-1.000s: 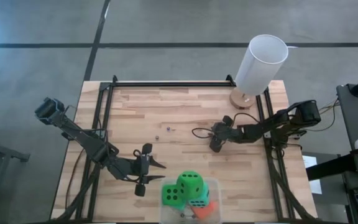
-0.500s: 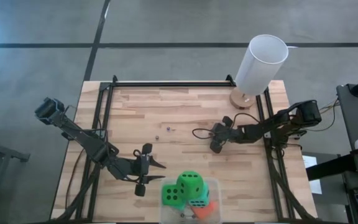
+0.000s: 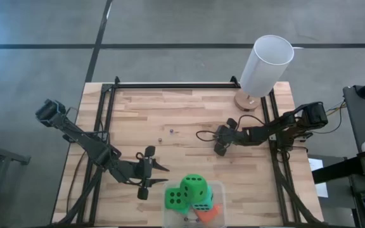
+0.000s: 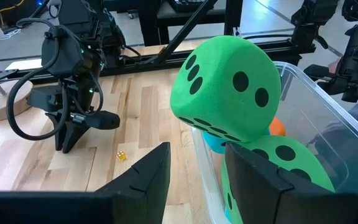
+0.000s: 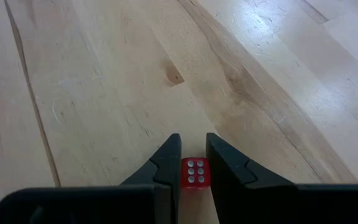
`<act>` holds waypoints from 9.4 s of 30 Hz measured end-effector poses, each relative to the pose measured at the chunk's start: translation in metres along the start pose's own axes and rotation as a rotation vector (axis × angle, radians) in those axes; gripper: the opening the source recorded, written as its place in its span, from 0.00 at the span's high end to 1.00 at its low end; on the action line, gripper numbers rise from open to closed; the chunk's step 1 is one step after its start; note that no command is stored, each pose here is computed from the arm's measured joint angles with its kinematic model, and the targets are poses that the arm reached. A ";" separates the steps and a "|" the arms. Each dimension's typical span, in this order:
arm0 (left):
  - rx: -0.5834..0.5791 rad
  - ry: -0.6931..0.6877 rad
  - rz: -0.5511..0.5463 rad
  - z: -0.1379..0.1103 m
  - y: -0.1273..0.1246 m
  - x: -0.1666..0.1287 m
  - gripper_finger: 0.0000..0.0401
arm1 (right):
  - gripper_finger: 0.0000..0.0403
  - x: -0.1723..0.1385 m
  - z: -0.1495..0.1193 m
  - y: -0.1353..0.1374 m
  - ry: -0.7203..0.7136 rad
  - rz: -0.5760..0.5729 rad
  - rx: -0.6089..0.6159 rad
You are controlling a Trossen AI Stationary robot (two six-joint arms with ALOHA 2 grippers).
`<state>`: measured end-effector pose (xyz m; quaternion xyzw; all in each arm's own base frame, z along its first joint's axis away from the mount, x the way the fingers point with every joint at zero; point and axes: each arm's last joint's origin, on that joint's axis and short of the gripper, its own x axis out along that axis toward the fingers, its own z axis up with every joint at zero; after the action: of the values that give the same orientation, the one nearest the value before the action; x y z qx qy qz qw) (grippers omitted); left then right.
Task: Pick & Place Dice
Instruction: Put the small red dice into the transparent bin, then put the small black dice into the transparent bin
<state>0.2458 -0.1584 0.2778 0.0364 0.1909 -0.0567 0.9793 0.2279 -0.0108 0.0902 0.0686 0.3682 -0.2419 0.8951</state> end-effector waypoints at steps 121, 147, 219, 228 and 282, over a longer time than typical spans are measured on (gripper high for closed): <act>0.014 0.026 0.012 -0.003 0.001 0.000 0.57 | 0.87 -0.116 0.047 -0.027 -0.330 0.158 0.067; 0.013 0.025 0.012 -0.003 0.001 0.000 0.56 | 0.87 -0.178 0.061 0.032 -0.438 0.544 -0.104; 0.011 0.016 0.011 -0.002 0.001 0.000 0.55 | 0.69 -0.169 0.066 0.185 -0.204 1.026 -0.561; 0.009 0.017 0.011 -0.002 0.001 0.000 0.56 | 0.67 -0.185 0.074 0.170 -0.224 1.032 -0.584; -0.761 0.445 0.647 -0.126 0.144 0.023 0.54 | 0.82 -0.247 0.106 0.086 -0.488 0.685 -0.479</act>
<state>0.2388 -0.0060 0.1596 -0.2524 0.3795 0.3293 0.8269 0.1845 0.1272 0.3325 -0.0811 0.1489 0.1492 0.9742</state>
